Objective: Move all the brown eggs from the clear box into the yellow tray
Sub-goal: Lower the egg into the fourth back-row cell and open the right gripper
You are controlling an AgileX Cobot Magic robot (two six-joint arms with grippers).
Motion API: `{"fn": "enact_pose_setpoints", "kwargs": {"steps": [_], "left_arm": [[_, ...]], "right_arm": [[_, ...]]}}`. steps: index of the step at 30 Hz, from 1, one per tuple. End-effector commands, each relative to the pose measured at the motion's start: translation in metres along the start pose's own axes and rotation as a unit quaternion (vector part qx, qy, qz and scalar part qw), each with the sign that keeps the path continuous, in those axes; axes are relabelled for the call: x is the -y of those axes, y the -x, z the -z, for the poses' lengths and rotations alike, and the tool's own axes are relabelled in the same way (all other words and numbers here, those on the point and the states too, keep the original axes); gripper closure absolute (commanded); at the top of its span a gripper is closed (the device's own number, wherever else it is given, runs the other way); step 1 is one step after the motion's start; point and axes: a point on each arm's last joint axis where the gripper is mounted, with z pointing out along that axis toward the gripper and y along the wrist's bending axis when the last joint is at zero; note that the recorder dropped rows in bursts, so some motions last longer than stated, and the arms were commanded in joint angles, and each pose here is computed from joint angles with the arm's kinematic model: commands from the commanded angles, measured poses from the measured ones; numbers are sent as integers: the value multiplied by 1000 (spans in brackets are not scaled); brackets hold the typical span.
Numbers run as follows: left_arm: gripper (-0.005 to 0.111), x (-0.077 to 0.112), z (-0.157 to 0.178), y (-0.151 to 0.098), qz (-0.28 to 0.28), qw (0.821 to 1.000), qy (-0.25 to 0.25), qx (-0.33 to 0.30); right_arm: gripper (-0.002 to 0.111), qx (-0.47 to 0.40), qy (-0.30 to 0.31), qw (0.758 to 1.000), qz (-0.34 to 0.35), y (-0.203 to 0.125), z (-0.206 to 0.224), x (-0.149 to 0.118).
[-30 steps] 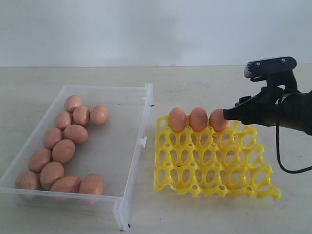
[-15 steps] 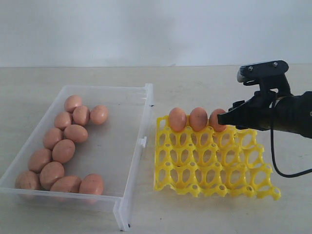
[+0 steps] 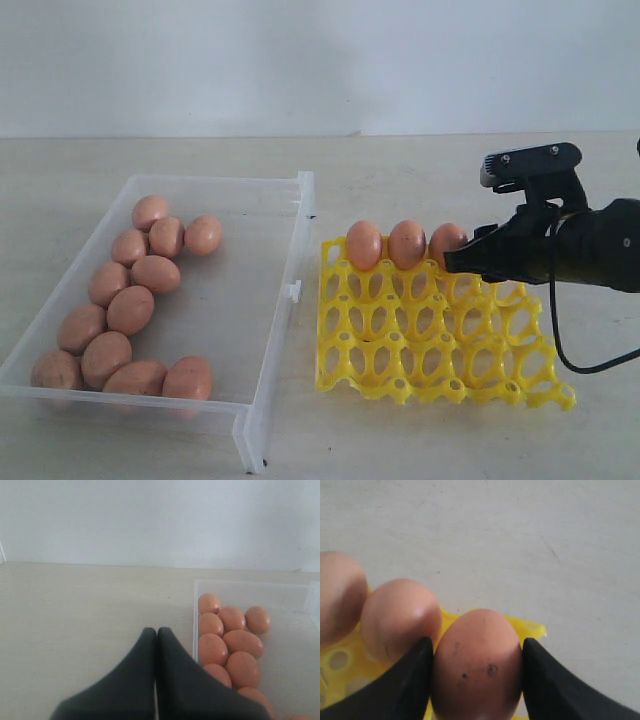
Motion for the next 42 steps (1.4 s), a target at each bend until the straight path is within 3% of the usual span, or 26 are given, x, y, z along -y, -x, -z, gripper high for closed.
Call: {"fn": "enact_pose_setpoints", "kwargs": {"steps": [1,40,42], "left_arm": [[111,0,0,1,2,1000,0,1],[111,0,0,1,2,1000,0,1],[111,0,0,1,2,1000,0,1]], "right_arm": [[106,6,-1,1000,0,1,0,0],[105,5,-5,1000,2,-3,-8,1],[101,-3,-2,1000,5,-5,-8,0]]}}
